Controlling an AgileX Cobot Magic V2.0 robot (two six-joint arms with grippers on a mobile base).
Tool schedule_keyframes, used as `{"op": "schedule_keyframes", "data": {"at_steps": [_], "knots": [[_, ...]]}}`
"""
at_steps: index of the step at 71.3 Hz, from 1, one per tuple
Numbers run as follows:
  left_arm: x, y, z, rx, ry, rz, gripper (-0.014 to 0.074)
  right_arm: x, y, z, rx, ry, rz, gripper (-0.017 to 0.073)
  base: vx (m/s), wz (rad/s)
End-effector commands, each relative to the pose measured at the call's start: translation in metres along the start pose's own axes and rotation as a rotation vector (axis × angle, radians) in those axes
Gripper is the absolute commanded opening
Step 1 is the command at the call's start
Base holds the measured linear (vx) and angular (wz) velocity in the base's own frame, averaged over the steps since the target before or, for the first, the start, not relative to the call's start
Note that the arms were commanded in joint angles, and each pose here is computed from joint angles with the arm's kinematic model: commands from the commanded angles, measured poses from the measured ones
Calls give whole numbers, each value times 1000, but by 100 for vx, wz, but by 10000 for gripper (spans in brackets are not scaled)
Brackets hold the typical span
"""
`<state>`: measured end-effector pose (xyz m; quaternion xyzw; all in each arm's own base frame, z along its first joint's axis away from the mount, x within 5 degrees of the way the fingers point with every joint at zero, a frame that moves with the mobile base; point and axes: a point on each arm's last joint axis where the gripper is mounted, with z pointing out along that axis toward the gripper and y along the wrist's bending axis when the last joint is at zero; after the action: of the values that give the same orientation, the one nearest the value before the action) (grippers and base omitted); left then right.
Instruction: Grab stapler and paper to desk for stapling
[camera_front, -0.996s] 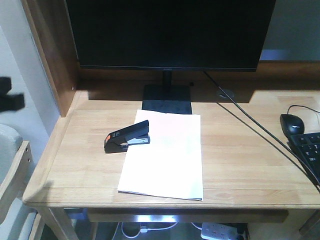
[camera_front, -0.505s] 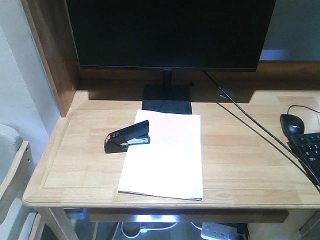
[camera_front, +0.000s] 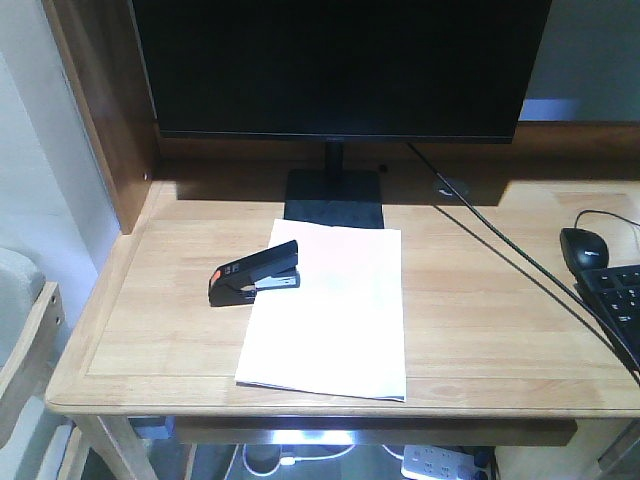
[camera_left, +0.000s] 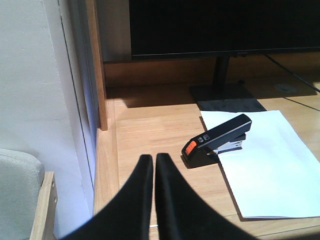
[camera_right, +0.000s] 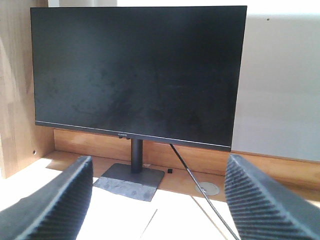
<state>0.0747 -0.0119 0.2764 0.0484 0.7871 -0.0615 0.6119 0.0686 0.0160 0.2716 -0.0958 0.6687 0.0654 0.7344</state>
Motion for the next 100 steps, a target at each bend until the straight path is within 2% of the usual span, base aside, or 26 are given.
{"op": "schedule_keyframes", "data": {"at_steps": [1, 14, 22, 33, 43, 100], "knots": [[-13, -1, -1, 11, -79, -1, -6, -8, -2, 1, 16, -18, -50, 525, 0, 0], [-13, -1, -1, 11, -79, -1, -6, -8, -4, 0, 42, -22, -54, 504, 0, 0], [-13, -1, -1, 11, -79, -1, -6, -8, -4, 0, 42, -22, -47, 421, 0, 0], [-13, -1, -1, 11, -79, -1, -6, -8, -4, 0, 40, -22, -44, 214, 0, 0], [-13, -1, -1, 11, -79, -1, -6, -8, -3, 1, 30, -20, -46, -17, 0, 0], [-13, -1, -1, 11, -78, -1, -6, -8, -4, 0, 38, -22, -52, -10, 0, 0]]}}
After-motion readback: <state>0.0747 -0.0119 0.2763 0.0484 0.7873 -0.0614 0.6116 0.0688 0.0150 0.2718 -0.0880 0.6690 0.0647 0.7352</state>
